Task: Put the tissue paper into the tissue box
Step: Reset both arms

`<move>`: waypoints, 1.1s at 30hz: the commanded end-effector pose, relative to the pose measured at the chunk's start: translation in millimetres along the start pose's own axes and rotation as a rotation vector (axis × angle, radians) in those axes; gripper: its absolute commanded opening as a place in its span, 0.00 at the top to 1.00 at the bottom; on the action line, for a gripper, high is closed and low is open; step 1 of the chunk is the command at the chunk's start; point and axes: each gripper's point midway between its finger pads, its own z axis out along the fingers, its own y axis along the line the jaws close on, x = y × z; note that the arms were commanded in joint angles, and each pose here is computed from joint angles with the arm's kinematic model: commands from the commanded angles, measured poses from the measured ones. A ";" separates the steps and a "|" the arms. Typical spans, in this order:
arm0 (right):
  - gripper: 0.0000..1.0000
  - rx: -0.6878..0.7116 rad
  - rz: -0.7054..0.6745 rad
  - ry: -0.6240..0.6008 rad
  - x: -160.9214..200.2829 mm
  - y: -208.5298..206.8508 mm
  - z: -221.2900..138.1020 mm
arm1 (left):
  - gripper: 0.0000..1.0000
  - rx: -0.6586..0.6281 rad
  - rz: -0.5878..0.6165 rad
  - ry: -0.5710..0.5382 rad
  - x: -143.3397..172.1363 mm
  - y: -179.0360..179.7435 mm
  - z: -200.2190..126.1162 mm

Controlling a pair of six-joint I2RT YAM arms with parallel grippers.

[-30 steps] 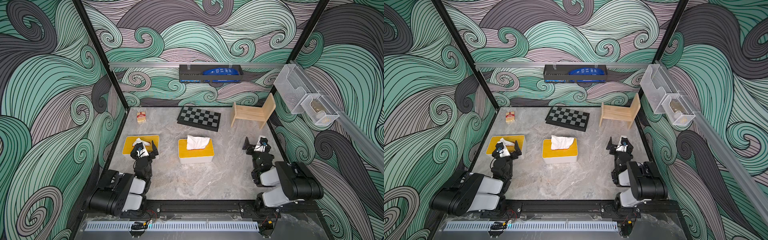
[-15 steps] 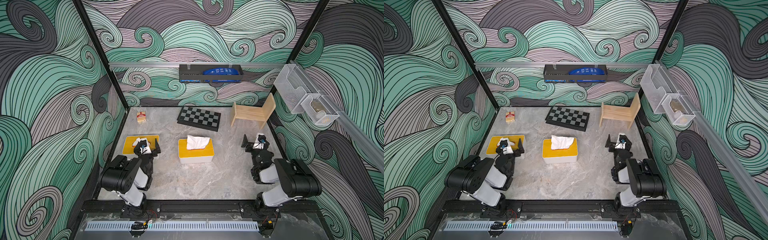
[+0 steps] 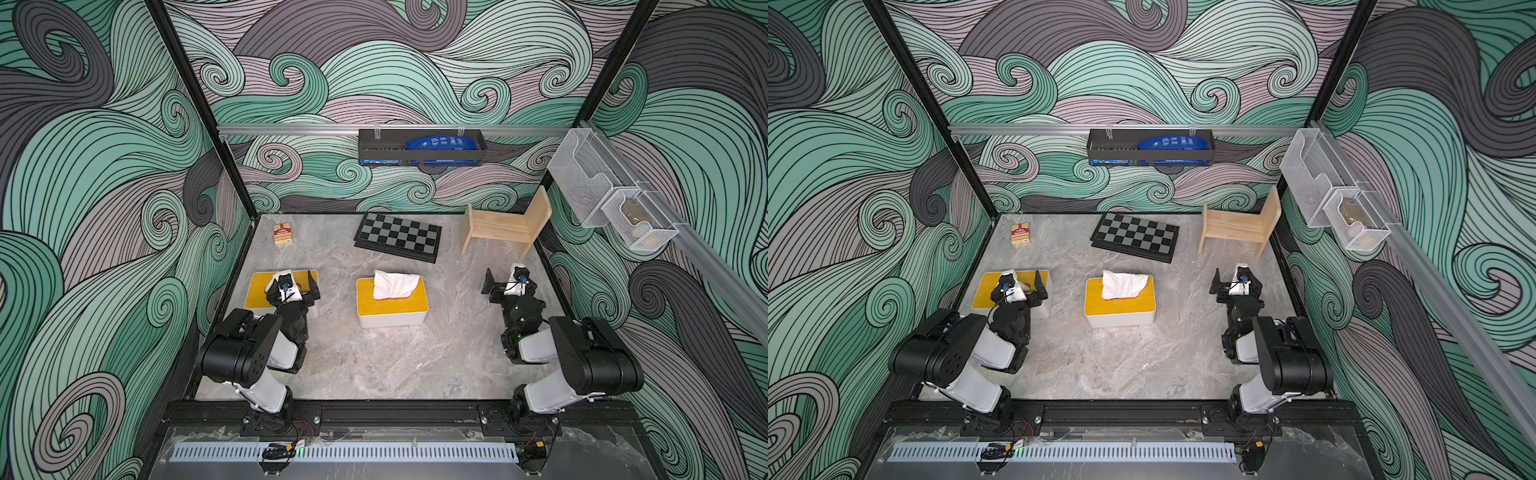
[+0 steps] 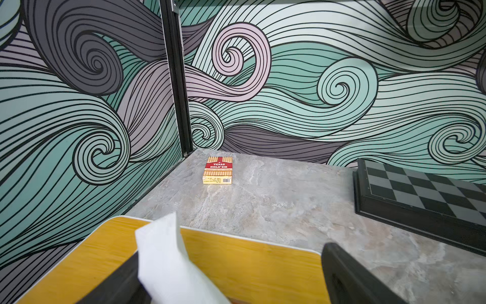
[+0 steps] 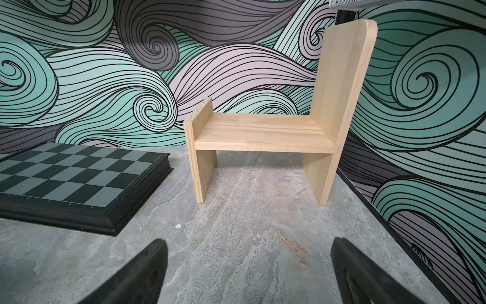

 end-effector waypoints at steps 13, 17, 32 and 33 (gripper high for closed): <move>0.00 -0.001 -0.004 -0.018 -6.1 0.3 2.5 | 0.01 -0.019 -0.014 -0.010 -4.2 3.0 3.5; 0.00 -0.001 -0.003 -0.019 -6.3 0.3 2.6 | 0.01 -0.020 -0.015 -0.011 -4.5 3.0 3.7; 0.00 -0.033 -0.013 -0.014 -6.1 5.6 4.5 | 0.01 -0.020 -0.015 -0.011 -4.3 3.2 3.4; 0.00 -0.031 -0.014 -0.011 -5.1 5.3 4.3 | 0.01 -0.020 -0.015 -0.010 -4.2 3.1 3.4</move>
